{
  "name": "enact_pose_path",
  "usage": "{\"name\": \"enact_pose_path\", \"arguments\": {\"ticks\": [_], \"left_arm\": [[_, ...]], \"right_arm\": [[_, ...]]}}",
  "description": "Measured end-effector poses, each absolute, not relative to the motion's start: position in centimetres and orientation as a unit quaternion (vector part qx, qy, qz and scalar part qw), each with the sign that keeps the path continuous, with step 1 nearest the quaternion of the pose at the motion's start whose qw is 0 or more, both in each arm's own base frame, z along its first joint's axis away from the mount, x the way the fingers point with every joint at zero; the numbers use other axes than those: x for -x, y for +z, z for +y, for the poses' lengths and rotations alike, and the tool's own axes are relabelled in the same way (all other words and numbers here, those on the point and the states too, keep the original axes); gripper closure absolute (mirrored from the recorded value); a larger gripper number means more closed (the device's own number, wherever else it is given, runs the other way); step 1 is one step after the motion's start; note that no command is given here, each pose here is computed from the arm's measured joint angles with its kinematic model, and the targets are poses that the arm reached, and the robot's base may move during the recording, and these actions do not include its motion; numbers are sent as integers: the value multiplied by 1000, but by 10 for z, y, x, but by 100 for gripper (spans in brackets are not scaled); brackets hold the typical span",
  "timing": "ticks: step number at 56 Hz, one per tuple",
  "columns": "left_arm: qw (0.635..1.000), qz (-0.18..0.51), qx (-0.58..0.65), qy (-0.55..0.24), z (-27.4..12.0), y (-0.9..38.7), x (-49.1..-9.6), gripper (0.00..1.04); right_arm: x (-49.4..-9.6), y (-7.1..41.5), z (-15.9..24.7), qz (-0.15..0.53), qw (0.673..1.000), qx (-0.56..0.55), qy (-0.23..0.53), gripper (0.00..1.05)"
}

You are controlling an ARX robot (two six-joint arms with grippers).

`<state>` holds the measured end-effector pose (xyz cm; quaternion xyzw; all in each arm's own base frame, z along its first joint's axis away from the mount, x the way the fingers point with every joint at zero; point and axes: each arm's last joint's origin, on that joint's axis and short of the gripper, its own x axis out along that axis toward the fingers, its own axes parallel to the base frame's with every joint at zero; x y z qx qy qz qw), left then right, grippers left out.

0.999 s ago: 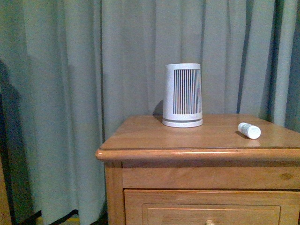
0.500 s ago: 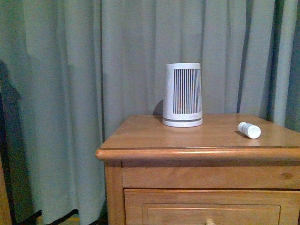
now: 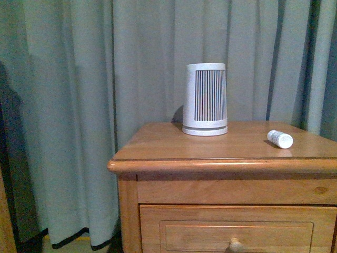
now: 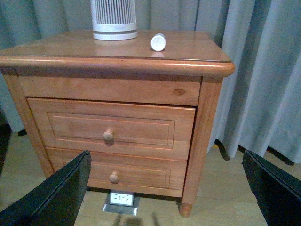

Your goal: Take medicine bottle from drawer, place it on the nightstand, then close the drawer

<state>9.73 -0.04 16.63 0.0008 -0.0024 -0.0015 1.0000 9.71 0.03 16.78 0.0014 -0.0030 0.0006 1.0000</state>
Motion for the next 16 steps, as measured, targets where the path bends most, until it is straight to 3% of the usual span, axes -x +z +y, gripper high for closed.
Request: {"name": "enact_pose_path", "arguments": {"ticks": [16], "left_arm": [[1000,-2,-1,-2,0,166,-97,7]], "right_arm": [[-97,168,0,-3,1000,-1,1,7]]}}
